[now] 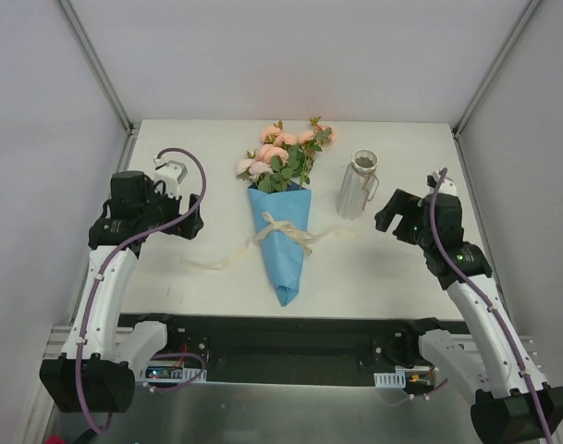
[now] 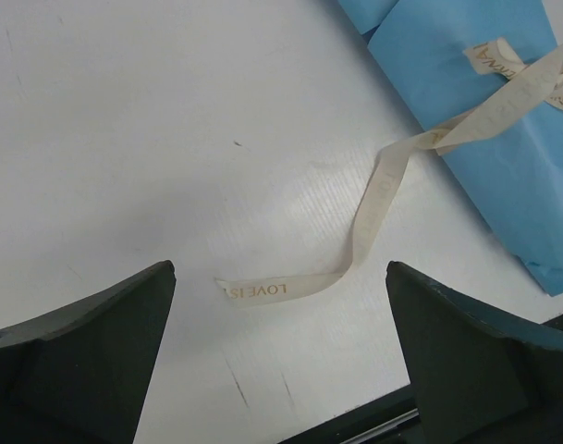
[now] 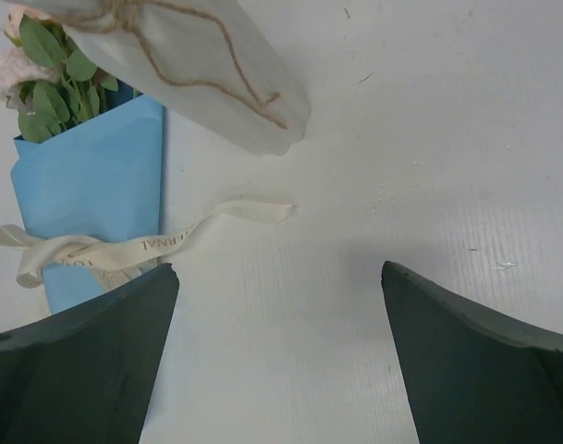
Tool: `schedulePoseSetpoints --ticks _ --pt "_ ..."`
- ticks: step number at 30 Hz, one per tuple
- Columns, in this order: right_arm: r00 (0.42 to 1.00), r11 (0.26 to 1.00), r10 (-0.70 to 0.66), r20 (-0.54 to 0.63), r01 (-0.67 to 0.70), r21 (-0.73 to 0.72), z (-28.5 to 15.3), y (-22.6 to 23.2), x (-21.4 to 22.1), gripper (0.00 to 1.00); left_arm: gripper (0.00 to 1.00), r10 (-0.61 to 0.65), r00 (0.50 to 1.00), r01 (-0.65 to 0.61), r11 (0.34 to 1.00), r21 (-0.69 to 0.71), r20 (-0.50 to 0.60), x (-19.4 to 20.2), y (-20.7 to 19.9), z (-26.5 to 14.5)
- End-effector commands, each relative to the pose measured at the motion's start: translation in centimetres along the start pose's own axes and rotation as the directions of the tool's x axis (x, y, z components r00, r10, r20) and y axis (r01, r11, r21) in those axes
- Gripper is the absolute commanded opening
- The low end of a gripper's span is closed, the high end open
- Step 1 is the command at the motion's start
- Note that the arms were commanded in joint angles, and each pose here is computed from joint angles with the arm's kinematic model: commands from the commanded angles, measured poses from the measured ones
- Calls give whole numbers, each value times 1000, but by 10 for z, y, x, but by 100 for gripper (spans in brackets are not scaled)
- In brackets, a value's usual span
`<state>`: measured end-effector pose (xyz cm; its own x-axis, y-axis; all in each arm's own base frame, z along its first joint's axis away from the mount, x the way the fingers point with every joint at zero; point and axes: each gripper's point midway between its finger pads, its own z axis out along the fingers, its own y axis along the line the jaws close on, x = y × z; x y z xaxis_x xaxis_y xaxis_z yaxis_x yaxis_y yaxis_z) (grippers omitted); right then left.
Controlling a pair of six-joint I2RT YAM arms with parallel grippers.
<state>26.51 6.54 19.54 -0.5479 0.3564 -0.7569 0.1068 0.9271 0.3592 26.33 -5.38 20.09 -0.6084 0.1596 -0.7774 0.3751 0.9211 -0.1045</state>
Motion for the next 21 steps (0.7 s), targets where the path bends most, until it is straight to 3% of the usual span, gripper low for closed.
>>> schedulePoseSetpoints --ticks 1,4,9,14,21 --pt "996 996 -89 29 89 -9 -6 10 -3 96 99 2 1000 -4 997 73 19 -12 -14 -4" --pt "989 989 -148 11 148 -15 -2 21 5 96 99 61 998 -59 991 122 -12 -7 -32 5" --pt "978 985 -167 -124 172 33 22 28 35 96 99 178 981 -163 971 175 -74 2 -59 22" --pt "977 983 -121 -175 142 114 47 34 50 96 99 228 967 -197 950 240 -110 7 -74 39" --pt "987 959 -22 -161 67 277 71 38 61 97 99 351 917 -290 913 288 -190 46 -84 82"
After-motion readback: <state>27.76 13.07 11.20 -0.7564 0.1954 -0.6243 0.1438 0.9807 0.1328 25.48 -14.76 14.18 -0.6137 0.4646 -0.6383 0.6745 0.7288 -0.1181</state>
